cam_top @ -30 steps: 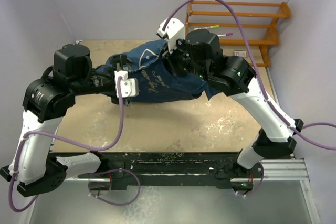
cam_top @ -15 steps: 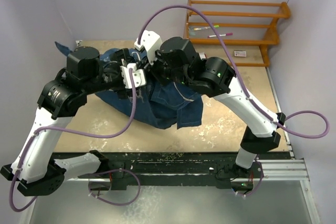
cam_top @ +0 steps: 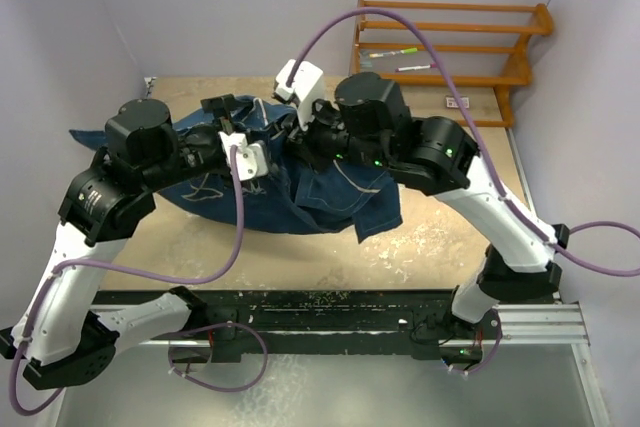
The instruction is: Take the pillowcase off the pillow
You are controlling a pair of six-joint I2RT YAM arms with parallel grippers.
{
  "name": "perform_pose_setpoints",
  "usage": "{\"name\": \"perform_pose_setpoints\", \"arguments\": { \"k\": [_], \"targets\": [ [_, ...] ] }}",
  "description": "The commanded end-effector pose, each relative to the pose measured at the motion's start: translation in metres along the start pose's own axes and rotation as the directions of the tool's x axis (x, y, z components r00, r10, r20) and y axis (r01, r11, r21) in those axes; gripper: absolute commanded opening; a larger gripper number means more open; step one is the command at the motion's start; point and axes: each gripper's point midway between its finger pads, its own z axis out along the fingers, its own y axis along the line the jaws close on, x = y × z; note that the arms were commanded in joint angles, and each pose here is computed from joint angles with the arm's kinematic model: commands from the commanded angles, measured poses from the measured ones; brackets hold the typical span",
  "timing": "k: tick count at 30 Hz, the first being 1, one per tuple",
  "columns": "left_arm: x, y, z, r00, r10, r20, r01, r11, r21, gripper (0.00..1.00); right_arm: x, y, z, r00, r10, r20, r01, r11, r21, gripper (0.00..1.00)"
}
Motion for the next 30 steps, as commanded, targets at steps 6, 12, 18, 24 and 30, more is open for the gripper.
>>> {"name": "perform_pose_setpoints", "arguments": {
  "k": [6, 12, 18, 24, 30],
  "targets": [
    [0.005, -0.013, 0.011, 0.989, -0.123, -0.078, 0.132, 0.982, 0.132, 0.99, -0.095, 0.023, -0.094, 0.91, -0.003, 0.415, 0.066, 0.988, -0.138, 0.0],
    [0.017, -0.07, 0.035, 0.952, -0.253, -0.172, 0.303, 0.859, 0.412, 0.91, -0.111, 0.037, -0.095, 0.889, 0.011, 0.457, 0.097, 0.972, -0.212, 0.0],
    [0.034, -0.093, 0.059, 0.917, -0.321, -0.239, 0.399, 0.769, 0.499, 0.18, -0.115, 0.041, -0.084, 0.887, 0.027, 0.462, 0.09, 0.969, -0.231, 0.0],
    [0.014, -0.068, 0.049, 0.899, -0.419, -0.132, 0.424, 0.749, 0.509, 0.0, -0.088, -0.069, -0.082, 0.872, 0.197, 0.447, -0.181, 0.98, -0.079, 0.73],
    [-0.011, 0.002, 0.03, 0.804, -0.593, 0.035, 0.513, 0.724, 0.461, 0.0, -0.059, -0.132, -0.113, 0.807, 0.312, 0.501, -0.388, 0.92, 0.052, 0.94]
  ]
}}
